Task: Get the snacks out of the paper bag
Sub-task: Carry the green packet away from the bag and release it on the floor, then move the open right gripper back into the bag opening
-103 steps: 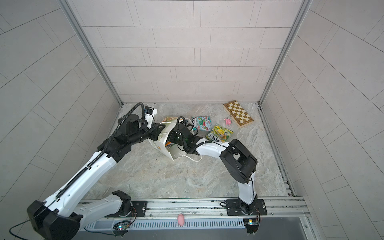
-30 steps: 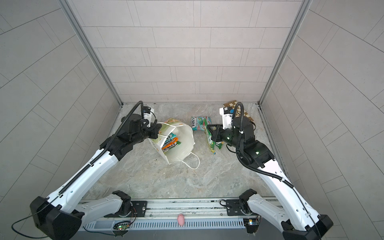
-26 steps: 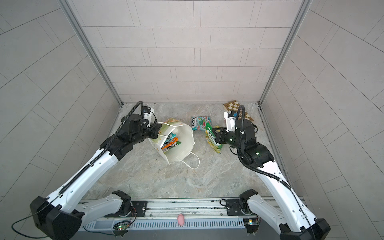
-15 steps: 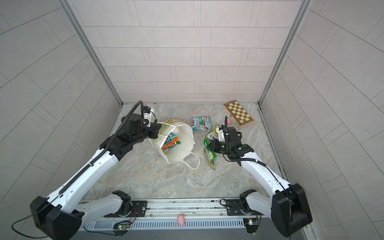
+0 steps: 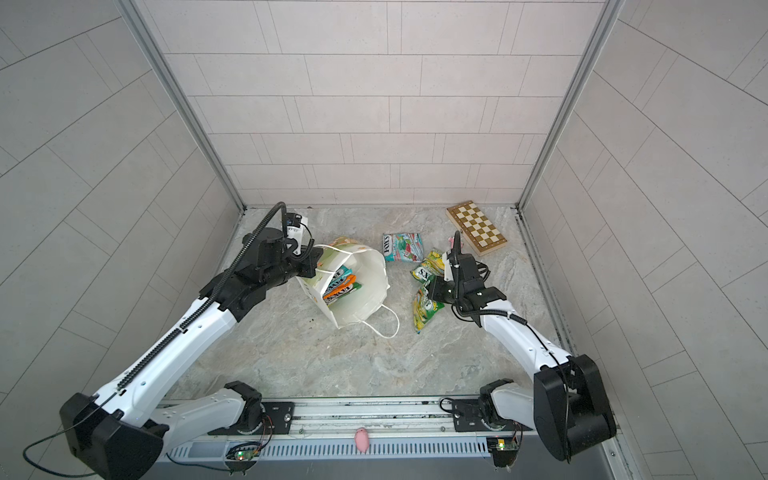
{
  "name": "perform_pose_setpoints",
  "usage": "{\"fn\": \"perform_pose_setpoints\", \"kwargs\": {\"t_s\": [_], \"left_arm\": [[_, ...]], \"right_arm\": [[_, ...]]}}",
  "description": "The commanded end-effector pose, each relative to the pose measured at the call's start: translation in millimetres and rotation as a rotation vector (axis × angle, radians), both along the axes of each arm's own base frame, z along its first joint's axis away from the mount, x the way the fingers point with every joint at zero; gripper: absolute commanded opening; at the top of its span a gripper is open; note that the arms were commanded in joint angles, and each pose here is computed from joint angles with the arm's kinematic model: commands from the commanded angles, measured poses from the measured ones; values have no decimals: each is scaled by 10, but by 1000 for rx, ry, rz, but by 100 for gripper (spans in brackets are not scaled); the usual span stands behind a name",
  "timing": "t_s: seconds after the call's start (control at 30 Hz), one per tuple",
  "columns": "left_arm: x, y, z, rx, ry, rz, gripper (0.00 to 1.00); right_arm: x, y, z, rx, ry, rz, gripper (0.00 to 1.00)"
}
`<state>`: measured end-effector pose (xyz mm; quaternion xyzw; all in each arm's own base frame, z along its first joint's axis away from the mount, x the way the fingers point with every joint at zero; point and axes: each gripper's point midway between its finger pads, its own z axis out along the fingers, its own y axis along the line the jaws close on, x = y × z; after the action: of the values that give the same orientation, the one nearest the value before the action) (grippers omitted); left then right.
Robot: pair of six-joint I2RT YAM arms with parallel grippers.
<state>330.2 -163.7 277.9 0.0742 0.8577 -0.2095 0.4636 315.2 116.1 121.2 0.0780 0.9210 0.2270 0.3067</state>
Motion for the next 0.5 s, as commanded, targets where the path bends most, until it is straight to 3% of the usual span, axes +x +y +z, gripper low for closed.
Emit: {"fn": "perform_pose_setpoints", "kwargs": {"t_s": [0.0,0.13,0.17,0.23,0.3,0.47], "left_arm": [[22,22,198,-16,-49,3,0],[19,21,204,-16,-51,0,0],[16,19,205,-18,-51,-1,0],[17,12,202,-19,-50,-4,0],[20,8,199,-20,-48,-5,0],[-4,-40,213,-34,-47,-33,0]], "right_arm": [[-202,-178,-233,-101,75,-13,0],[-316,-295,-378,-149,111,-40,0],[-328,-331,-390,-165,113,-51,4],[-343,-416,-388,-205,106,-76,25],[-340,-496,-348,-244,95,-98,38],[-326,-608,-73,-280,37,-143,49]]}}
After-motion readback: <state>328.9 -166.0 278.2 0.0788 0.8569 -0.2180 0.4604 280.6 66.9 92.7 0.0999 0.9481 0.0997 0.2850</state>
